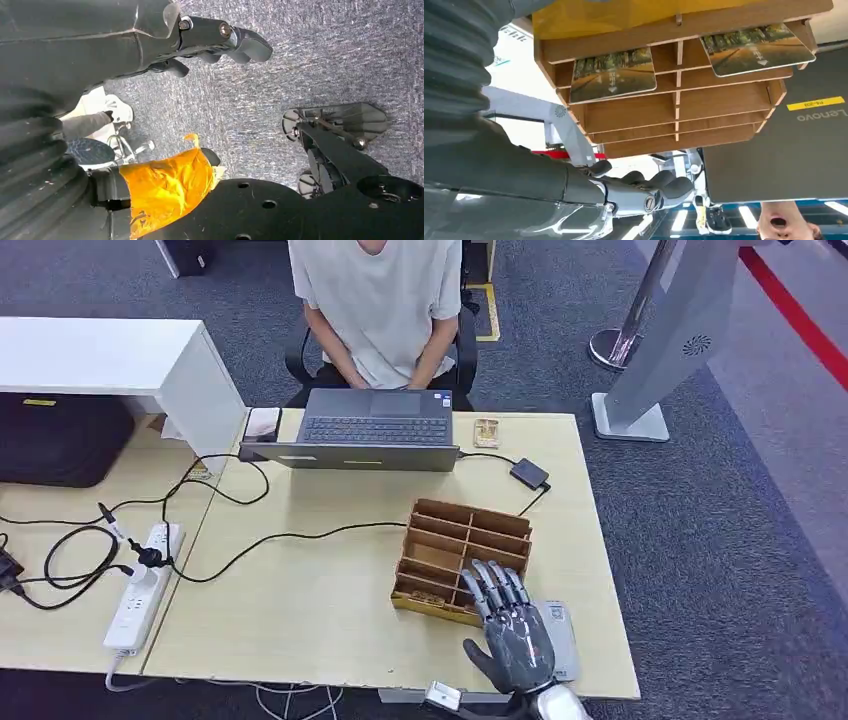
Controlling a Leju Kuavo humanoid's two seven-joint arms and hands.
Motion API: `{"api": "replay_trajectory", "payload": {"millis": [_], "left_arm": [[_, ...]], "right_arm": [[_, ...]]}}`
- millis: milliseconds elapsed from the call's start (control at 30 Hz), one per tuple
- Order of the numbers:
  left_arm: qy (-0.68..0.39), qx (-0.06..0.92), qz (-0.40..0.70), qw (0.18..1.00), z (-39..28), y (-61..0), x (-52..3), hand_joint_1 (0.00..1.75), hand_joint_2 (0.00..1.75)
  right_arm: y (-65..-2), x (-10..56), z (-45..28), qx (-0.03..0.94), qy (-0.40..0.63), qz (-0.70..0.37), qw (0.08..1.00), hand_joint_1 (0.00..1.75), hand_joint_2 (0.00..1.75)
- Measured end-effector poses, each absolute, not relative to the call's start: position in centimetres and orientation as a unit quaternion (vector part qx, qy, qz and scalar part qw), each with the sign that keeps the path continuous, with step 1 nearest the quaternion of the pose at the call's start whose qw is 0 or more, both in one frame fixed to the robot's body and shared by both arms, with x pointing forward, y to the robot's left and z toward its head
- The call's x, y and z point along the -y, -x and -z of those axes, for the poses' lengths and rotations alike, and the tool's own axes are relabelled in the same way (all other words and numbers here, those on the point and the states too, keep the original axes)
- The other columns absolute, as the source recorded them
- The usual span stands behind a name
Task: Pass the card to the sensor for recognition and then transmit it.
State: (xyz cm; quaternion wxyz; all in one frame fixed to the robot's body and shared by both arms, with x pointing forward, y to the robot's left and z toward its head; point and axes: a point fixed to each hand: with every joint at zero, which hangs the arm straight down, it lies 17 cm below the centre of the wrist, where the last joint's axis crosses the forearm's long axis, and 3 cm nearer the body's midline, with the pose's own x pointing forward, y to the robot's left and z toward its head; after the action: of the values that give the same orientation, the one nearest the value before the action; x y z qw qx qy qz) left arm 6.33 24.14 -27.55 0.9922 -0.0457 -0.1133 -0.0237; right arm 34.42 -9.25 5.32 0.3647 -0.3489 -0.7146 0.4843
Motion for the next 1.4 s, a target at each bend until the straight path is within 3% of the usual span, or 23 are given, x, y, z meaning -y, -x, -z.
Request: {"api": "replay_trajectory", "payload": {"millis": [1400], "left_arm": [[0.045, 0.114, 0.021, 0.992, 27.6, -6.3, -24.3, 0.0, 1.75]], "right_arm": [[-35.8, 12.3, -6.8, 0.71, 0.368, -0.448, 0.4, 0.0, 1.75]]}}
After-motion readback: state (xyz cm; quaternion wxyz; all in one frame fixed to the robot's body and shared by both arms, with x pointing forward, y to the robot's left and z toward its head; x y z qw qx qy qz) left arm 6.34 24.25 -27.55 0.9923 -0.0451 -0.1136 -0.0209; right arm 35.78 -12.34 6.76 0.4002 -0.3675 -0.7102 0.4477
